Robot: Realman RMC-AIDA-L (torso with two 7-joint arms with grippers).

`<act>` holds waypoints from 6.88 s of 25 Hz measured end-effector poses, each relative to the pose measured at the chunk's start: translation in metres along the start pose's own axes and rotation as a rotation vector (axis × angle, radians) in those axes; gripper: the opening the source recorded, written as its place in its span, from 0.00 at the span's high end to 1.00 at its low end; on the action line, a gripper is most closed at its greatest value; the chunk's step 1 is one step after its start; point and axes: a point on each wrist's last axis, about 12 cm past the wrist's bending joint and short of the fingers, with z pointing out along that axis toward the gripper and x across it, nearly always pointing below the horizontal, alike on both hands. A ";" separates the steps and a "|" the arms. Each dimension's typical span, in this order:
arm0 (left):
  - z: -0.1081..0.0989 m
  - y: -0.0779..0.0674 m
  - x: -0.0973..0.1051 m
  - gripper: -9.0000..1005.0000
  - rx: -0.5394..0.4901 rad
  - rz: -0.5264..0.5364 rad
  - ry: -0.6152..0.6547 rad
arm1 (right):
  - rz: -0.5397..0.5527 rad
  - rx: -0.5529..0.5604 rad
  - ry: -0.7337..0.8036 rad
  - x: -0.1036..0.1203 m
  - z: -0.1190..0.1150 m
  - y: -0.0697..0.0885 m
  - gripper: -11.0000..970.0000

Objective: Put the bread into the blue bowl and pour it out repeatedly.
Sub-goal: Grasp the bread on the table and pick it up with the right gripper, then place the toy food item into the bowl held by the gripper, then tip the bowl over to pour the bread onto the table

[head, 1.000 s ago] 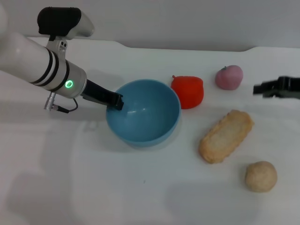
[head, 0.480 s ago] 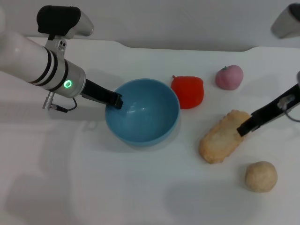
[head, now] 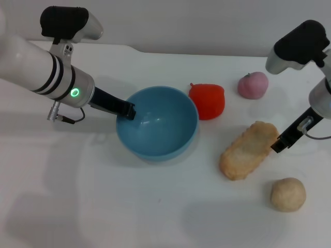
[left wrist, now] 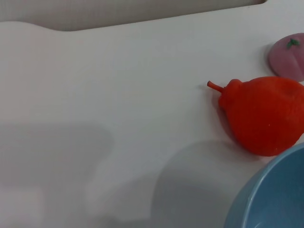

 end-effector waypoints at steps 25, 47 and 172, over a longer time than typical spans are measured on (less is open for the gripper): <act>-0.001 0.000 -0.004 0.99 -0.002 0.002 -0.007 | -0.236 -0.001 -0.110 -0.021 0.011 0.016 0.63; -0.001 -0.004 -0.008 0.99 0.001 0.015 -0.009 | -0.135 -0.083 -0.105 -0.002 0.048 0.028 0.67; 0.023 -0.042 -0.016 0.99 -0.329 0.378 -0.668 | 0.892 -0.352 -1.128 0.202 0.024 -0.033 0.55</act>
